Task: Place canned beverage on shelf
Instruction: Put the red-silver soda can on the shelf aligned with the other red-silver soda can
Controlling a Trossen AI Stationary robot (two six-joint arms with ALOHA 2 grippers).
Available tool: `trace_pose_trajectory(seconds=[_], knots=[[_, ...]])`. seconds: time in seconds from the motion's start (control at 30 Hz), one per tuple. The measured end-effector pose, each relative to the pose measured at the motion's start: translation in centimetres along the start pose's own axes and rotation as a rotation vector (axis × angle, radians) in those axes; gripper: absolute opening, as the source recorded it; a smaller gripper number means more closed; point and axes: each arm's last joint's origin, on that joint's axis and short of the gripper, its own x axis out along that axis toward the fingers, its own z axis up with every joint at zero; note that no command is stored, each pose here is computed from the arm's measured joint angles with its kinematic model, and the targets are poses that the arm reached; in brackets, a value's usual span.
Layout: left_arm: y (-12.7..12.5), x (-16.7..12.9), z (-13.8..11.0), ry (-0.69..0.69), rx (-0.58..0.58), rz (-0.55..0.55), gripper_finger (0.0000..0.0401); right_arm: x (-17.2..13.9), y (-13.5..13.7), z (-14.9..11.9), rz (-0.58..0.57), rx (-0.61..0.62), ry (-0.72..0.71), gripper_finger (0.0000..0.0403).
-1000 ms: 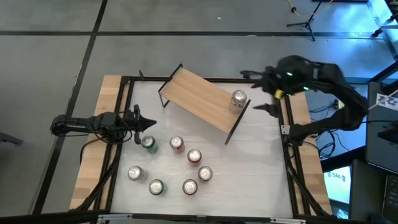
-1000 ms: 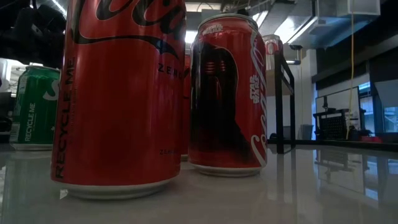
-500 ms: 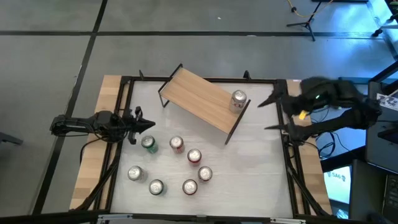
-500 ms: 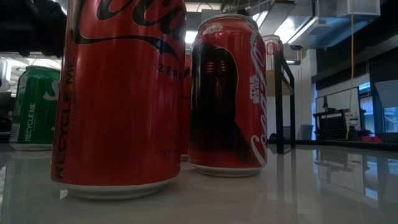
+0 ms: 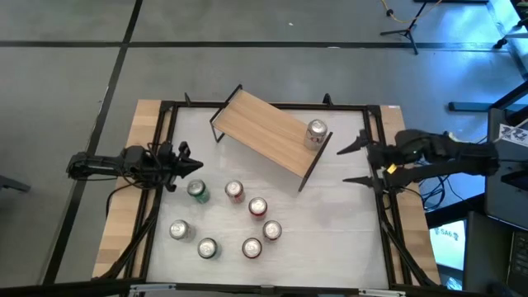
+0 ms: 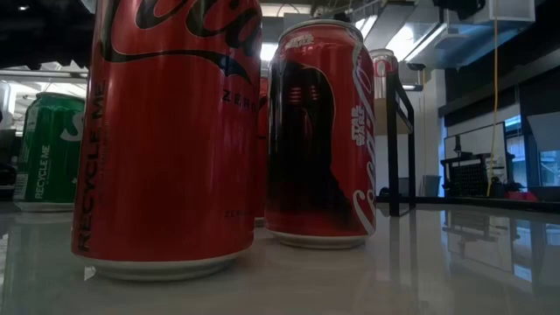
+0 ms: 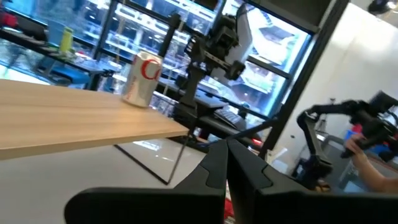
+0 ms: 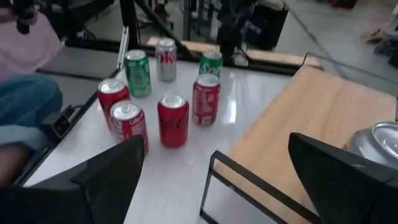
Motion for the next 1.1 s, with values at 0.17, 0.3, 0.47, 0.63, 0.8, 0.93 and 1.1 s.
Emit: trace_pose_trajectory(seconds=[0.17, 0.3, 0.47, 0.63, 0.8, 0.93, 1.1], knots=[[0.0, 0.0, 0.0, -0.011, -0.004, 0.022, 0.0, 0.8, 0.1, -2.1, -0.004, -0.003, -0.044, 0.0392], [-0.2, 0.2, 0.3, -0.063, -0.018, 0.056, 0.0, 1.6, 0.1, -2.7, -0.013, -0.021, -0.069, 0.0392], [-0.7, 1.0, 0.9, -0.12, -0.007, 0.012, 0.0, 2.1, 0.1, -2.7, -0.018, -0.025, -0.069, 0.0392], [-1.4, 2.0, 1.7, -0.23, 0.084, -0.043, 0.0, 2.1, 0.1, -2.7, -0.018, -0.028, -0.073, 0.0392], [-1.7, 3.0, 1.9, -0.294, 0.128, -0.06, 0.0, 2.1, 0.1, -2.7, -0.017, -0.027, -0.071, 0.0392], [-1.7, 3.7, 1.6, -0.292, 0.147, -0.084, 0.0, 2.1, 0.1, -2.7, -0.018, -0.027, -0.071, 0.0392], [-1.7, 4.1, 1.5, -0.296, 0.141, -0.086, 0.0022, 2.1, 0.1, -2.7, -0.018, -0.027, -0.071, 0.0392]])
